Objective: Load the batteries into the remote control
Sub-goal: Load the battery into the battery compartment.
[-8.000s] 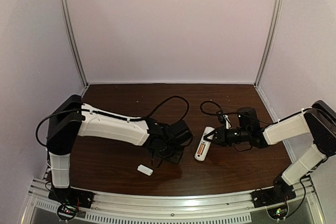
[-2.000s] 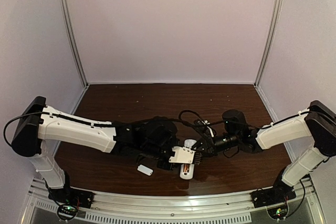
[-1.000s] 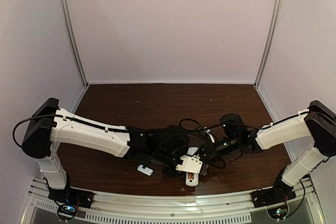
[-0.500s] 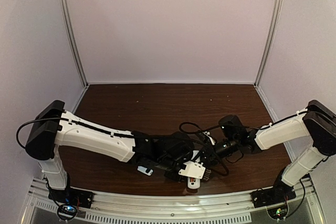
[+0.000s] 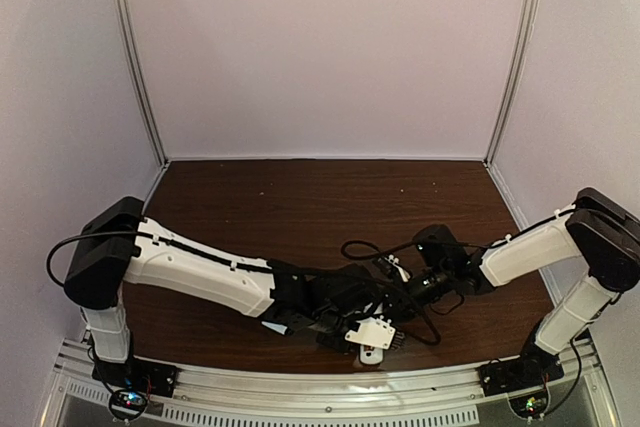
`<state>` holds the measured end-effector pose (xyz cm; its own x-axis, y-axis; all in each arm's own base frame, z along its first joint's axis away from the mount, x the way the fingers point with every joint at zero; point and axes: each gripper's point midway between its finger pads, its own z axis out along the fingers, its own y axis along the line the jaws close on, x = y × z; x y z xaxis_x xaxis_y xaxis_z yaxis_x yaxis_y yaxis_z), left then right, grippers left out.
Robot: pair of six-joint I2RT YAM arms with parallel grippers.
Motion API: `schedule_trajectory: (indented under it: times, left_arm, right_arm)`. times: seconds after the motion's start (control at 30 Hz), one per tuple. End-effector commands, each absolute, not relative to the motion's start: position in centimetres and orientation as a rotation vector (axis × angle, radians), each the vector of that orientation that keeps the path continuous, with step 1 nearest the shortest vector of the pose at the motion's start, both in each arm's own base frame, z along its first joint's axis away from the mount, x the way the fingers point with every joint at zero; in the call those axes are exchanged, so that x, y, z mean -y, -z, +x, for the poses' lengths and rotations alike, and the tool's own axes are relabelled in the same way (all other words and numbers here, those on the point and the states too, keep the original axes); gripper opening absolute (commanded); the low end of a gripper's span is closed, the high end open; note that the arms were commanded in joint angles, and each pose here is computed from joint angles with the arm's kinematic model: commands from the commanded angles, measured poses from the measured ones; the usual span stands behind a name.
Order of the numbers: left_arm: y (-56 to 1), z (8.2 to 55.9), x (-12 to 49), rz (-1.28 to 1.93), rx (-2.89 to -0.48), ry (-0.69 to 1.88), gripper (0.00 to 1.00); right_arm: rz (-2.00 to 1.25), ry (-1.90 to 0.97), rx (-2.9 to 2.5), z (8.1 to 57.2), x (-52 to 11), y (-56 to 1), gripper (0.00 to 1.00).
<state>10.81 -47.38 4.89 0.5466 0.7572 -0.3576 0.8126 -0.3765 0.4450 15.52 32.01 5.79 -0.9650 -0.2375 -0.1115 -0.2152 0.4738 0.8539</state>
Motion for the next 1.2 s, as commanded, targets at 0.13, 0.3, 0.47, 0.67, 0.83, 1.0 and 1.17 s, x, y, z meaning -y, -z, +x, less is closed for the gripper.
schedule_trajectory:
  times: [0.13, 0.3, 0.47, 0.67, 0.83, 1.0, 1.17]
  left_arm:
    - [0.1, 6.4, 47.6, 2.358, -1.278, 0.216, 0.10]
    - [0.2, 6.0, 48.6, 2.335, -1.301, 0.164, 0.07]
    - [0.4, 5.1, 49.9, 2.317, -1.344, 0.076, 0.06]
    - [2.4, 4.0, 49.7, 2.372, -1.368, -0.027, 0.04]
    - [4.3, 3.7, 48.6, 2.439, -1.337, -0.140, 0.04]
    - [4.3, 2.2, 49.6, 2.469, -1.287, -0.100, 0.03]
    - [4.0, 1.1, 50.4, 2.481, -1.232, -0.073, 0.01]
  right_arm:
    - [0.670, 2.002, 2.591, 18.7, -35.7, -13.9, 0.00]
    - [0.638, 1.982, 2.602, 18.8, -35.5, -13.2, 0.00]
    - [0.602, 1.973, 2.612, 19.2, -35.4, -12.9, 0.00]
    - [0.572, 1.979, 2.615, 19.4, -35.2, -12.8, 0.00]
    - [0.558, 1.978, 2.622, 19.5, -35.1, -12.8, 0.00]
    - [0.547, 1.978, 2.622, 19.6, -35.1, -12.6, 0.00]
    - [0.538, 1.980, 2.619, 19.7, -35.3, -12.3, 0.00]
